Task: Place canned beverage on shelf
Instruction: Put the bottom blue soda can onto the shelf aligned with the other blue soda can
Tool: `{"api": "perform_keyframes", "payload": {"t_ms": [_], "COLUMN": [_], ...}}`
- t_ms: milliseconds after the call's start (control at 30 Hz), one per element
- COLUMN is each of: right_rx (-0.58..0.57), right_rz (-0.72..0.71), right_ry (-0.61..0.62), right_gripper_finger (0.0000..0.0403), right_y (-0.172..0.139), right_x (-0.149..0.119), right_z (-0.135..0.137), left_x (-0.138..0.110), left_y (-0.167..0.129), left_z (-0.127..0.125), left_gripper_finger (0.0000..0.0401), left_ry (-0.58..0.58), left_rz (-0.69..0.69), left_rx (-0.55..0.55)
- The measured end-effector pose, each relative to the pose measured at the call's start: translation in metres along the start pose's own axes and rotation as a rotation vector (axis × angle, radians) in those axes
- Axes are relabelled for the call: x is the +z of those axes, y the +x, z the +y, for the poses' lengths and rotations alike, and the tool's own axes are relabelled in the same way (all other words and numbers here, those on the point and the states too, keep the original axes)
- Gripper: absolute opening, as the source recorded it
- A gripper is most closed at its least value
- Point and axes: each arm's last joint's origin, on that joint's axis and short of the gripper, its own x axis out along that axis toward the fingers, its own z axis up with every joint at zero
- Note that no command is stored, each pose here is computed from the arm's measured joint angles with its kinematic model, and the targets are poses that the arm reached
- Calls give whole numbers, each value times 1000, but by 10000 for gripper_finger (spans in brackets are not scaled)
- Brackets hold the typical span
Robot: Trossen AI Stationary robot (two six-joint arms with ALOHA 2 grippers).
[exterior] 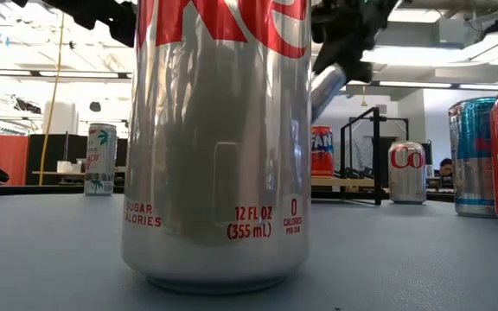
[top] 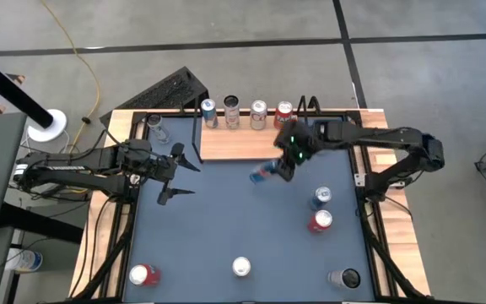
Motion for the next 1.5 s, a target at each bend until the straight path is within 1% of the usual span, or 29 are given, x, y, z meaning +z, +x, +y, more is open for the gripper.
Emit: {"api": "perform_keyframes", "payload": {"t_ms": [100,200,300,367,500,667,767,867,933,1033,1100,1167,1300,1500], "right_rx": [-33,-101,-136,-145,-171,-203,-235,-245,-247,-274,-291,-296,-296,-296], "right_rz": [-67,-105,-107,-98,9,135,198,297,362,420,447,447,439,400], "right_ry": [-101,-205,-295,-364,-485,-587,-608,-610,-604,-634,-631,-613,-619,-638], "right_gripper_finger": [201,201,202,202,203,204,204,205,205,205,205,205,210,249], "right_y": [-4,-7,-4,-1,13,30,37,47,56,63,65,67,66,65], "right_x": [12,24,39,52,81,121,139,148,150,144,142,143,143,145], "right_z": [-18,-29,-35,-34,-31,-35,-41,-48,-54,-63,-64,-66,-65,-59], "left_x": [0,-1,-1,-1,-1,-2,-2,-2,-2,-2,-2,-2,-3,-4], "left_y": [0,0,0,0,-1,-1,-1,-1,-1,-1,-1,-1,-2,-2], "left_z": [1,3,4,4,5,5,5,6,6,6,7,8,10,13], "left_gripper_finger": [318,318,318,318,318,318,318,318,318,318,318,318,318,318], "left_ry": [-21,-43,-67,-75,-102,-131,-138,-141,-136,-115,-95,-74,-60,-49], "left_rz": [11,21,28,30,34,37,43,45,46,49,53,57,59,64], "left_rx": [46,88,126,147,182,190,198,211,214,222,233,247,261,271]}}
